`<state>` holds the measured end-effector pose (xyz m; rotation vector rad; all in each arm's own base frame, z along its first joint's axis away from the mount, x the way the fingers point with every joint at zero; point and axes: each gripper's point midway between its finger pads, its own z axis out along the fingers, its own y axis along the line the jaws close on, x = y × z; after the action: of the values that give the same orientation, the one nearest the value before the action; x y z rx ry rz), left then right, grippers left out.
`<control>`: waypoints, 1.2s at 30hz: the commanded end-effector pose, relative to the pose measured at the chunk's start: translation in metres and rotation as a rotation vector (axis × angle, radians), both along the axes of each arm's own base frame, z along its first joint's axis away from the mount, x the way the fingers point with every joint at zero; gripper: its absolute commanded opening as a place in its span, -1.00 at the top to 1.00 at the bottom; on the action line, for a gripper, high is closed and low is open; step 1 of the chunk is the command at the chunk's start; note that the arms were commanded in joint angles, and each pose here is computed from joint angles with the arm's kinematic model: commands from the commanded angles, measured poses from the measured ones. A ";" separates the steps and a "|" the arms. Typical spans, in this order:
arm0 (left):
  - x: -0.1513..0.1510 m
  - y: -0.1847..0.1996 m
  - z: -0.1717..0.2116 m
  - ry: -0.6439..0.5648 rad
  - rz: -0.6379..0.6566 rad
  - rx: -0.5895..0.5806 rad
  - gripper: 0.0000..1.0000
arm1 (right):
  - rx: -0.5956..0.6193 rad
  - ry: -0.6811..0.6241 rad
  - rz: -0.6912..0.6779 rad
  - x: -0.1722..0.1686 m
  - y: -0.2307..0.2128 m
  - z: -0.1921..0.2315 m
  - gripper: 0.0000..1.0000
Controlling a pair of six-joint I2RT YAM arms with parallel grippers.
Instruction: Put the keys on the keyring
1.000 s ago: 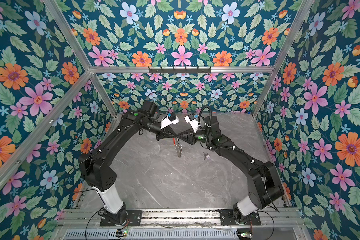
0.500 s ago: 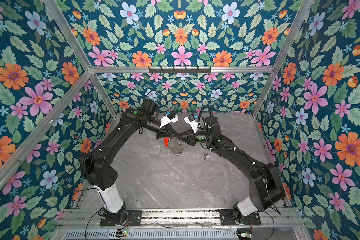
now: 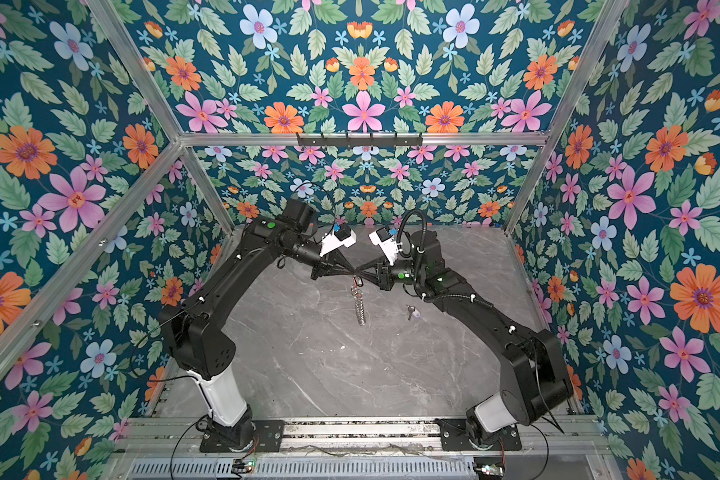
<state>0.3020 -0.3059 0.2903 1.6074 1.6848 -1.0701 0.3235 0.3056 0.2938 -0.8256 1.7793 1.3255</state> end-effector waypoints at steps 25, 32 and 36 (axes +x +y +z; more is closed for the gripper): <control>-0.009 -0.005 0.019 0.011 -0.036 -0.081 1.00 | 0.018 0.009 0.016 0.001 0.006 -0.001 0.49; -0.008 -0.005 0.017 0.016 -0.032 -0.074 1.00 | 0.019 0.000 0.007 0.000 0.005 -0.001 0.47; -0.008 -0.005 0.017 0.019 -0.028 -0.071 1.00 | 0.023 -0.009 0.001 0.000 0.004 0.001 0.58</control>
<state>0.3002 -0.3084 0.2968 1.5989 1.6556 -1.0928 0.3211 0.3102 0.2885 -0.8233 1.7873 1.3595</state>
